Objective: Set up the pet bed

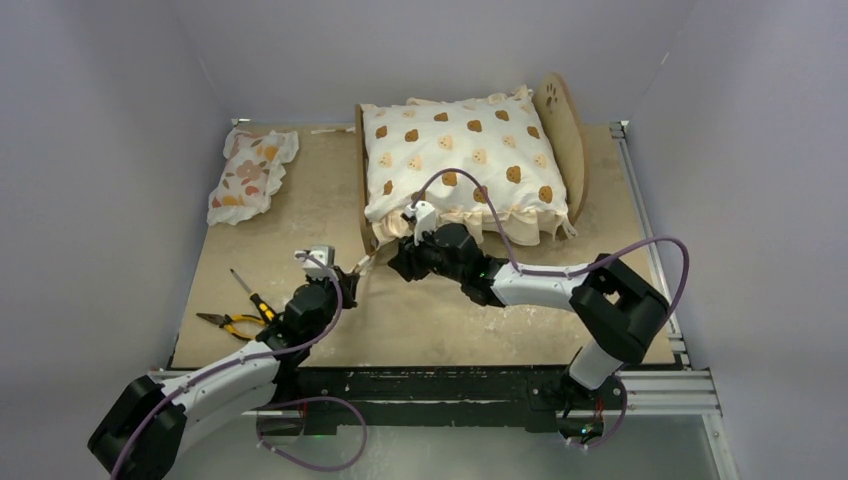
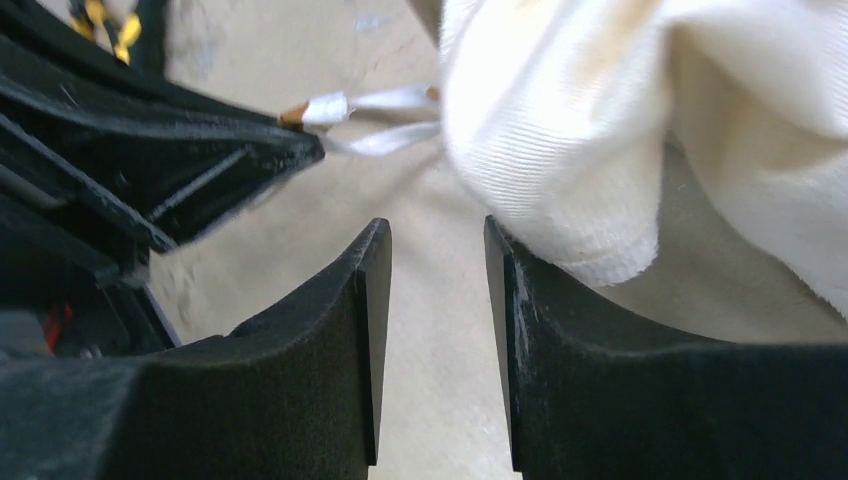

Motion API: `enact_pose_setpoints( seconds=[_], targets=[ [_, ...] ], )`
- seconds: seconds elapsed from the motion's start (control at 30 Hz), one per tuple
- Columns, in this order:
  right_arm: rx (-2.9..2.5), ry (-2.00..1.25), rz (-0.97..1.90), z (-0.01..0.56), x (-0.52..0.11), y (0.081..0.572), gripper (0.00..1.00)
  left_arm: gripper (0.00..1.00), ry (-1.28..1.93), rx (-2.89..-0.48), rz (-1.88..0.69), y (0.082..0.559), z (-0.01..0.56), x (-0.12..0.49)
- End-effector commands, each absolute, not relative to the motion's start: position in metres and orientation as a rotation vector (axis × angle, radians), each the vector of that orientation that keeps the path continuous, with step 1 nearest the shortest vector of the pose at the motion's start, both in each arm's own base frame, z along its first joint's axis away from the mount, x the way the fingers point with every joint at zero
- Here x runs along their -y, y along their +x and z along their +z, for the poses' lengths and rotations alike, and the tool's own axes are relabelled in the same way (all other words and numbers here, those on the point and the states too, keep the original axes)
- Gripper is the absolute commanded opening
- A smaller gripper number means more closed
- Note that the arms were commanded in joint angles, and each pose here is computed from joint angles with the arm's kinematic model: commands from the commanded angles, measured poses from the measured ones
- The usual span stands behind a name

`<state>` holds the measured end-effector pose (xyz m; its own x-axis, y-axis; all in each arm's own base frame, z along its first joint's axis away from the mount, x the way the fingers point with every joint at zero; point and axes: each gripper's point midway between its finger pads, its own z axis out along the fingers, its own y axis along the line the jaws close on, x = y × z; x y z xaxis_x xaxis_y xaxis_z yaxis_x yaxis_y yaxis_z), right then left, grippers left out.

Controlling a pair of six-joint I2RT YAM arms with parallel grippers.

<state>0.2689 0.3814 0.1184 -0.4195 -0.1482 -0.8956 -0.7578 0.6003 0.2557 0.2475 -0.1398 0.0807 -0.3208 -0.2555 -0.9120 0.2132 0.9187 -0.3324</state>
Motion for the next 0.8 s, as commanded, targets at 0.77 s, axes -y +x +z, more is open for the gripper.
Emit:
enact_pose_setpoints(
  seconds=[0.77],
  targets=[
    [-1.673, -0.031, 0.944, 0.13, -0.423, 0.326, 0.45, 0.0, -0.072, -1.931, -0.391, 0.283, 0.097, 0.156]
  ],
)
